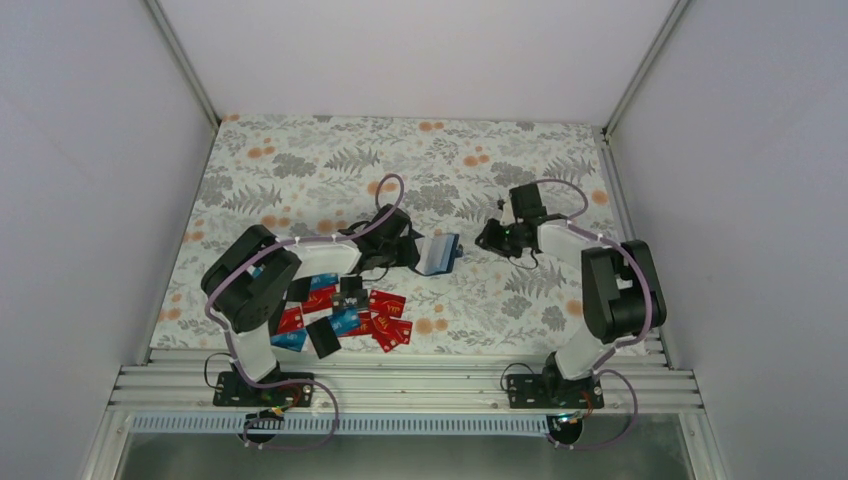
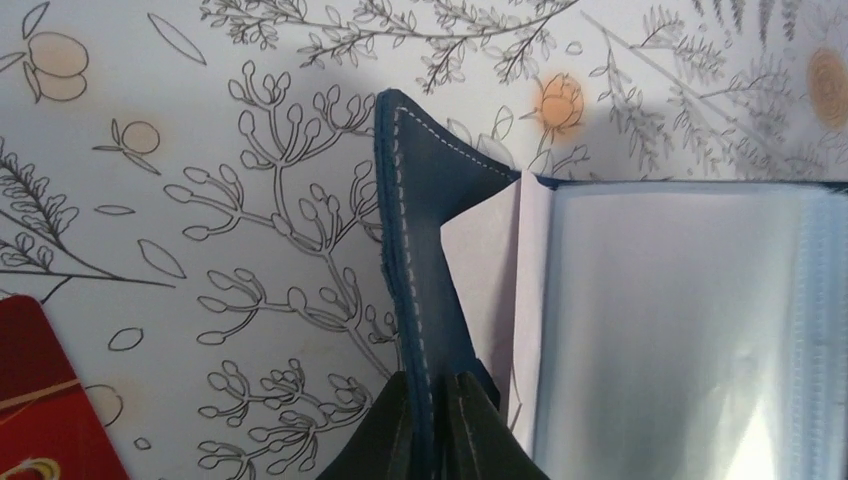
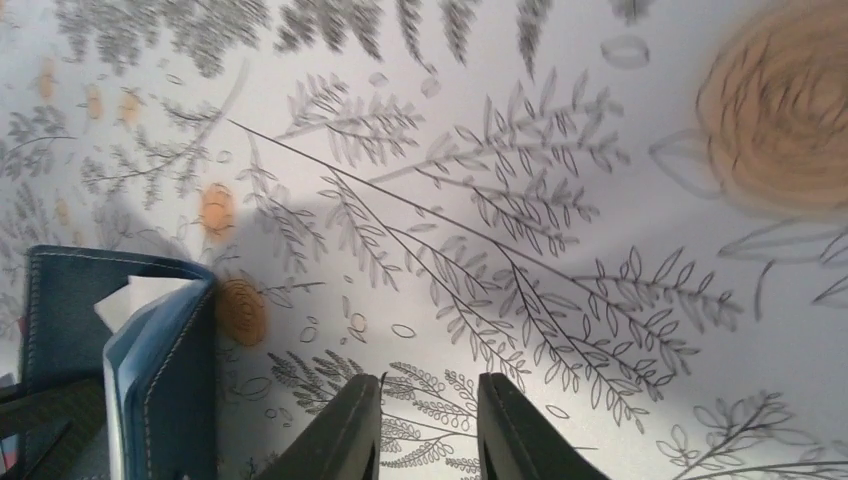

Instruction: Put the credit cards into the card holder

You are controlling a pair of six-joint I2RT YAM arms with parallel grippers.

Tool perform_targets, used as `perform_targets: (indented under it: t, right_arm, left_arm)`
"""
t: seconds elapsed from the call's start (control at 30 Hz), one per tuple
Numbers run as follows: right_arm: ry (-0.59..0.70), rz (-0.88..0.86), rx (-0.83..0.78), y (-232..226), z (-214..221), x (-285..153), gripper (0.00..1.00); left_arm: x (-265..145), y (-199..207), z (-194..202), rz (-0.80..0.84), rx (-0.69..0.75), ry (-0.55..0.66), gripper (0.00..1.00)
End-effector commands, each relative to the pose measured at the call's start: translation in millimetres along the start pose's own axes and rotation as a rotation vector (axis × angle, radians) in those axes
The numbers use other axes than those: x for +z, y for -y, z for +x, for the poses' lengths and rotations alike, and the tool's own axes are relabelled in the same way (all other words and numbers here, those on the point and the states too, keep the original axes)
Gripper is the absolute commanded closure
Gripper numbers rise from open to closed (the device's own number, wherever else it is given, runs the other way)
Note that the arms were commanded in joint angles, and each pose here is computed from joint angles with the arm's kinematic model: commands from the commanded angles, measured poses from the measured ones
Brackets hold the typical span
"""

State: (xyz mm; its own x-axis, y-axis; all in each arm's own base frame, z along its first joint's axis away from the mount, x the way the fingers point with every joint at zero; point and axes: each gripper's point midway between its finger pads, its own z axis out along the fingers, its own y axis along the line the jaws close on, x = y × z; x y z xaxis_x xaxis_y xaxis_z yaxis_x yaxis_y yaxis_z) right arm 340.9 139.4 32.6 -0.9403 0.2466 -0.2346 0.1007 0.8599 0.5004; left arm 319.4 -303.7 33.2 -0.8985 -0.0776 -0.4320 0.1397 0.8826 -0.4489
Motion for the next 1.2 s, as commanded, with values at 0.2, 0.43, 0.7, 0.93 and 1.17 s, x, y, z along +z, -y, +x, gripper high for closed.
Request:
perform_targets:
  t: [0.2, 0.43, 0.7, 0.93, 1.17]
  right_arm:
    - [0.147, 0.02, -0.086, -19.9, -31.8, -51.6, 0.59]
    - [0.162, -0.032, -0.113, -36.5, -16.2, -83.3, 0.51]
    - [0.02, -0.236, -0.194, -85.3, 42.1, -92.8, 0.48]
    - [-0.127, -0.382, -0.358, -129.8, 116.7, -88.1, 0.45]
    - [-0.191, -0.479, -0.53, -163.7, 166.6, -91.0, 0.44]
  left_arm:
    - [-19.7, 5.1, 3.0, 0.001, -0.001, -0.028, 0.8]
    - [-43.8, 17.2, -3.7, -0.014, 0.056, 0.011, 0.6]
    - [-83.5, 17.1, 2.1, -0.052, 0.091, 0.038, 0.4]
    - [-113.2, -5.5, 44.8, -0.113, 0.141, -0.041, 0.39]
    - [-142.3, -42.5, 95.2, -0.232, 0.064, -0.111, 0.4]
